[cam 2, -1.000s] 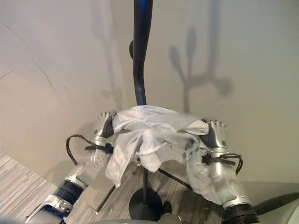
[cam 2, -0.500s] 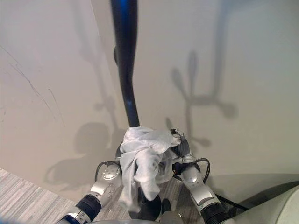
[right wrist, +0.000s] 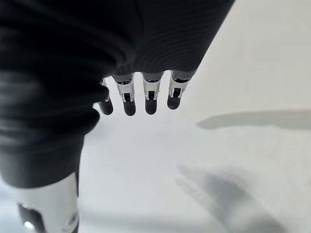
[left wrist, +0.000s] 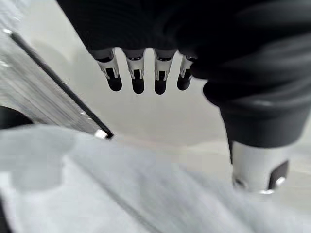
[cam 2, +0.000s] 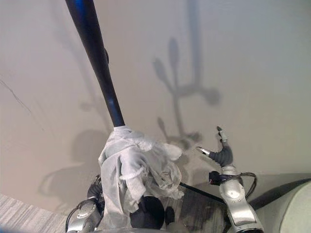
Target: Hang the clothes on the sofa on the clothes rack.
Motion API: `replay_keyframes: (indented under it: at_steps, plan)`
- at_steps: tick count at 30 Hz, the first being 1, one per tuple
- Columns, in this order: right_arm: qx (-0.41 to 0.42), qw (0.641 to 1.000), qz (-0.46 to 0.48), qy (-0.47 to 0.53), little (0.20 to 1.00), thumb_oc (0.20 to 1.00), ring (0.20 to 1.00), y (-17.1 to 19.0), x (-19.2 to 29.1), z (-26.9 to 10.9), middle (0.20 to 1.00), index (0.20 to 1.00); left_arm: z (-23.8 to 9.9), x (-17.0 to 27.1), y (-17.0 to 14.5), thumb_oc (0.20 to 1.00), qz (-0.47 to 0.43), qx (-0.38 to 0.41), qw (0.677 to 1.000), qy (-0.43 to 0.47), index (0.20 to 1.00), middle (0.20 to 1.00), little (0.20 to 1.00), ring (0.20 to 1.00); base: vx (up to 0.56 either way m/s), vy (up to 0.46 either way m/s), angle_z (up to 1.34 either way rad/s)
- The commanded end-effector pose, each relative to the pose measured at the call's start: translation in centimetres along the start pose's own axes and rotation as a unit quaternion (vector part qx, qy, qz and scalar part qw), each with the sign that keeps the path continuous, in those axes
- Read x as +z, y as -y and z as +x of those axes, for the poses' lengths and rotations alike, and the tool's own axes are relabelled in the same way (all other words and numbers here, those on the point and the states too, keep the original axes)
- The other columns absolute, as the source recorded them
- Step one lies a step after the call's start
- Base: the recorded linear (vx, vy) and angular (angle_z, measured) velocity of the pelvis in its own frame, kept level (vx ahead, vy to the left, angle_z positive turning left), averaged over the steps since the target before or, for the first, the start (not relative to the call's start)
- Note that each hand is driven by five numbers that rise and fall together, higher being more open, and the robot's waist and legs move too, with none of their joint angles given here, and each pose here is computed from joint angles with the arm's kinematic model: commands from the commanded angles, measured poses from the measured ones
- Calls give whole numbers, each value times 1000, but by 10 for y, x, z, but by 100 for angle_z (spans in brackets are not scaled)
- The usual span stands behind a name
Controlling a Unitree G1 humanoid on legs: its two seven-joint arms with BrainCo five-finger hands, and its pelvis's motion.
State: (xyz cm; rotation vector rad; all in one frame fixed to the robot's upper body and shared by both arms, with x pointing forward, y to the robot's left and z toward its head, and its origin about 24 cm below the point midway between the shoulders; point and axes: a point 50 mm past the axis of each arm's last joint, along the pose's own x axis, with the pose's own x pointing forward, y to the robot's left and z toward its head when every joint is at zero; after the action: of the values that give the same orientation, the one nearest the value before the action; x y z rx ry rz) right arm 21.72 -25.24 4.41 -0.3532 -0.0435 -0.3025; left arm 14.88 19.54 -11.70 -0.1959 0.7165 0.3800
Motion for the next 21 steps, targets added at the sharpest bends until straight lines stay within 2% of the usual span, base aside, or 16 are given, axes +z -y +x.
replay_keyframes:
  at_steps: [1,2,6,8,9,10,11,12,13,14,15,19,20,21]
  plan:
    - [-33,995,83,42,1000,1000,1000,4,13,0,1000,1000,2,13,-8,1000,-8,-6,999,34,1000,1000,1000,1000,9,-29,-17]
    - [-60,993,98,11,1000,1000,1000,7,0,-6,1000,1000,-1,7,-13,1000,-16,-4,999,28,1000,1000,1000,1000,4,-38,-13]
    - [-83,985,136,-60,1000,1000,1000,4,-28,-20,1000,1000,-4,-6,-19,1000,-27,1,1000,1,1000,1000,1000,1000,-4,-26,2]
    - [-96,973,151,-149,1000,1000,1000,-5,-63,-35,1000,1000,-5,-27,-21,1000,-56,11,997,-50,1000,1000,1000,1000,-17,-33,-2]
    - [-126,934,192,-275,1000,1000,1000,-16,-110,-60,1000,1000,-9,-52,-23,1000,-68,26,991,-114,1000,1000,1000,1000,-13,-33,11]
    - [-126,934,192,-275,1000,1000,1000,-16,-110,-60,1000,1000,-9,-52,-23,1000,-68,26,991,-114,1000,1000,1000,1000,-12,-47,15]
    - [-163,869,245,-397,1000,1000,1000,-27,-149,-91,1000,1000,-12,-70,-26,1000,-60,36,984,-165,1000,1000,1000,1000,1,-35,10]
    - [-188,835,266,-444,1000,1000,1000,-29,-163,-108,1000,1000,-15,-78,-30,1000,-50,40,980,-189,1000,1000,1000,1000,1,-35,12]
    - [-188,835,266,-444,1000,1000,1000,-29,-163,-107,1000,1000,-14,-77,-29,1000,-51,40,980,-189,1000,1000,1000,1000,57,-38,12]
    - [-277,712,361,-535,1000,1000,1000,-37,-187,-151,1000,1000,-21,-93,-36,1000,-55,51,968,-239,1000,1000,1000,1000,66,-37,39]
    - [-299,677,369,-562,1000,1000,1000,-37,-192,-165,1000,1000,-22,-96,-35,1000,-59,52,964,-253,1000,1000,1000,1000,80,-48,36]
    - [-269,636,353,-631,1000,1000,1000,-50,-195,-194,1000,1000,-23,-99,-32,1000,-47,36,963,-263,1000,1000,1000,1000,29,-34,5]
    - [-269,636,354,-631,1000,1000,1000,-49,-195,-194,1000,1000,-23,-99,-32,1000,-47,36,963,-263,1000,1000,1000,1000,7,-29,16]
    - [-240,660,341,-625,1000,1000,1000,-51,-194,-184,1000,1000,-21,-96,-27,1000,-34,22,965,-258,1000,1000,1000,1000,-1,-23,14]
